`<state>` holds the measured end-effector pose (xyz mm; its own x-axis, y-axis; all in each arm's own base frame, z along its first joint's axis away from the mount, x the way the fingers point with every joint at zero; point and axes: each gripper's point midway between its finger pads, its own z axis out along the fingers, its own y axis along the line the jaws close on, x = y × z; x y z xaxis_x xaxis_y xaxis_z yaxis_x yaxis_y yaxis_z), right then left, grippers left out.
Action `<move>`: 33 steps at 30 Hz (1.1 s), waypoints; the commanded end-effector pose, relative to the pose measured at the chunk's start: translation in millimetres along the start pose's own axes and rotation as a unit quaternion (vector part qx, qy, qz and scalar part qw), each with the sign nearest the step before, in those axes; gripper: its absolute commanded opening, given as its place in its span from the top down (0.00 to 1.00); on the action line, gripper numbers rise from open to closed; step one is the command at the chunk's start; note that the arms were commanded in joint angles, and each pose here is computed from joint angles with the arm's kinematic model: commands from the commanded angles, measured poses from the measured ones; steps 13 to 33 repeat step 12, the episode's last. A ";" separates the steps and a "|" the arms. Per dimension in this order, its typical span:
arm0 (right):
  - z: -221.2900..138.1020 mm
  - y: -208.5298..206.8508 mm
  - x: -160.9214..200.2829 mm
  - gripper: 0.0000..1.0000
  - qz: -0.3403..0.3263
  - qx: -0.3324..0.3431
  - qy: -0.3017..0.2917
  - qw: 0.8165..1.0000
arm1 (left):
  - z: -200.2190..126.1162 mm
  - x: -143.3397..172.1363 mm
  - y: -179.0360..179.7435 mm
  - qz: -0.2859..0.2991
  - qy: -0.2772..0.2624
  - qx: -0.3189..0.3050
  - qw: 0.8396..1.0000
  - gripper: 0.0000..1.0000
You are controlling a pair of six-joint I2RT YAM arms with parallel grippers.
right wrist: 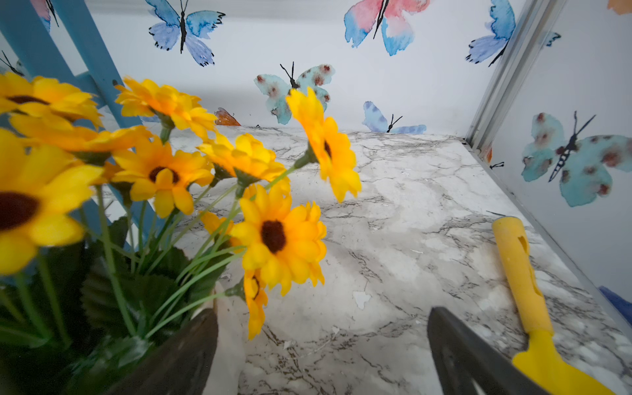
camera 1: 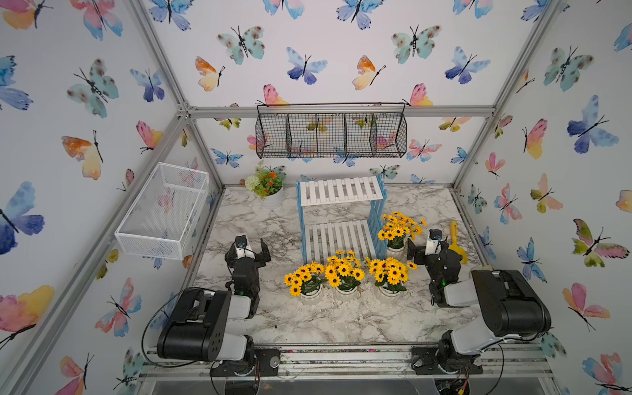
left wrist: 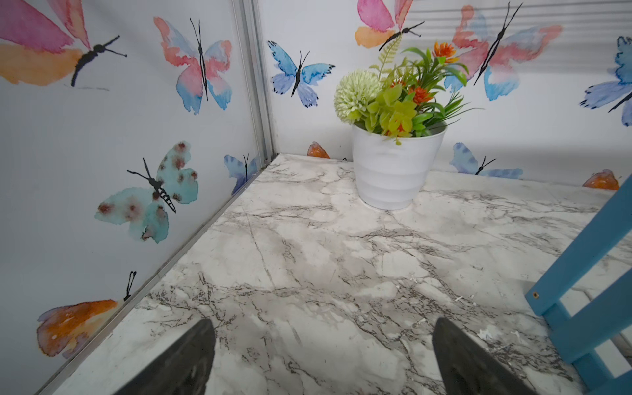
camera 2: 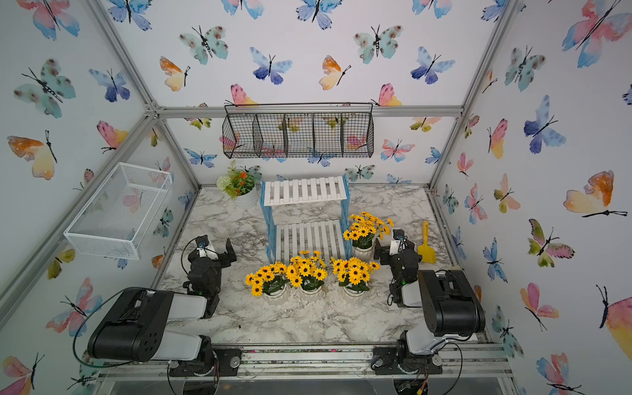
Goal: Take the sunflower pots off the shelves
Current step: Reset both arms
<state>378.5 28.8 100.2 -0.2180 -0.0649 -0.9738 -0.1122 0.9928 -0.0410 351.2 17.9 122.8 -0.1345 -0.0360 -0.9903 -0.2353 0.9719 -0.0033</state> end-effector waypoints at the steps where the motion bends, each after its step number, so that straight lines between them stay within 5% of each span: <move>1: 2.5 -1.4 -3.2 0.02 -0.003 0.007 -0.004 1.000 | -3.0 -6.6 -2.0 0.003 -0.023 0.010 1.000 0.02; 33: 2.0 -1.0 -2.4 0.02 -0.002 0.006 -0.003 1.000 | -3.0 -6.3 -1.5 0.002 -0.024 0.009 1.000 0.02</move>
